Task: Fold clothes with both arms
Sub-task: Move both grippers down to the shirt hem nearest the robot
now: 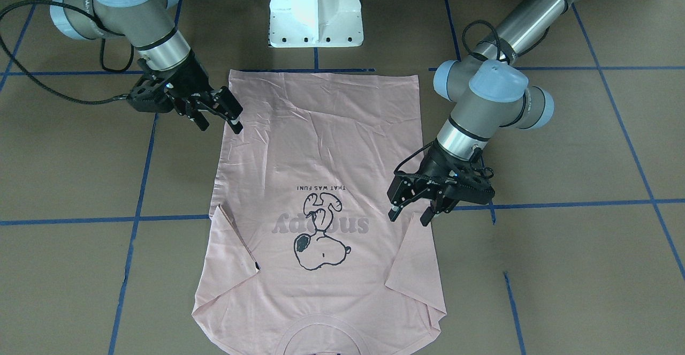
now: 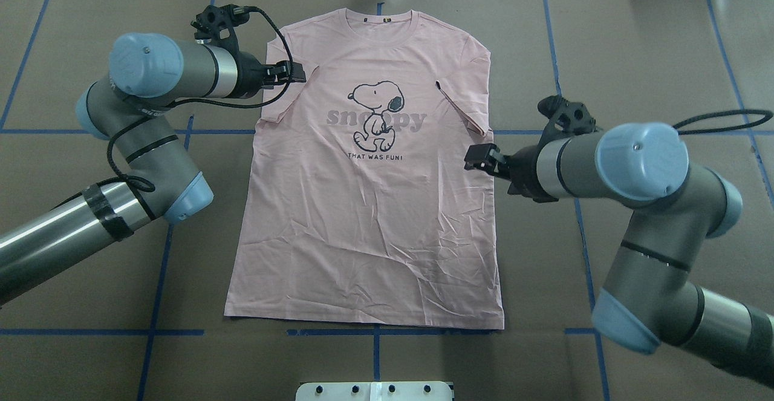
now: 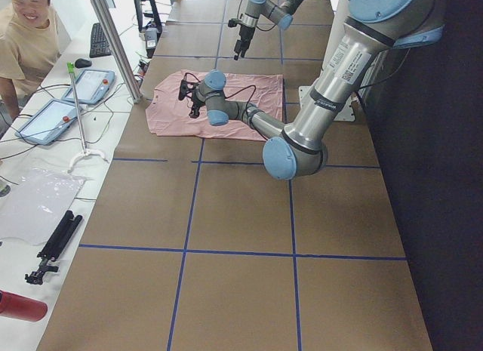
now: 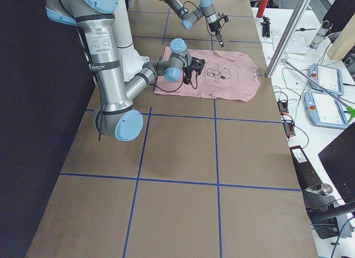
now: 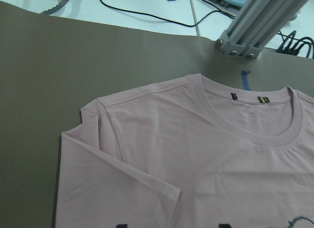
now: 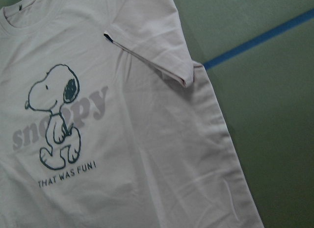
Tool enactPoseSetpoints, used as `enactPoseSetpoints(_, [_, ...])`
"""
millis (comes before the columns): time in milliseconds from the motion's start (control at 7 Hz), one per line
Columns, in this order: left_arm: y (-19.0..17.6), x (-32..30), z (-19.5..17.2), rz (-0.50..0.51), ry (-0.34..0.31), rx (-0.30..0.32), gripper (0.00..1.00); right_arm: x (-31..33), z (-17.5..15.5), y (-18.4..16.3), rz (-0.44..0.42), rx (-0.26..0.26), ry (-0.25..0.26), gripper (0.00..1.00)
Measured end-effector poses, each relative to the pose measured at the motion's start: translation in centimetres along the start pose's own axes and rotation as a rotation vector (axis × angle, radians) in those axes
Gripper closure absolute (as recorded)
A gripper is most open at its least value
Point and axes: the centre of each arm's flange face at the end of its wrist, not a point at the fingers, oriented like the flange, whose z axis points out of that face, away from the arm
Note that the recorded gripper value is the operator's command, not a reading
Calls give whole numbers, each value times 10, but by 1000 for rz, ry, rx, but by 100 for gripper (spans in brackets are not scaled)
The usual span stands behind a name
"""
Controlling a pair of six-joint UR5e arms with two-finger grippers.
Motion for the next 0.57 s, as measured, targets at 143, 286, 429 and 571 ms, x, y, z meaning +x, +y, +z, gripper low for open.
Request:
enactPoseSetpoints(143, [17, 2, -27, -33, 11, -38, 20, 19, -2, 43, 40, -12, 13, 0])
enactPoseSetpoints(286, [32, 6, -49, -47, 10, -76, 20, 38, -3, 84, 69, -7, 27, 0])
enactPoseSetpoints(429, [44, 10, -59, -59, 2, -104, 19, 51, -3, 120, 94, 21, 42, 0])
enactPoseSetpoints(571, [53, 11, -59, -75, -6, -123, 19, 62, 0, 150, 136, 42, 69, 0])
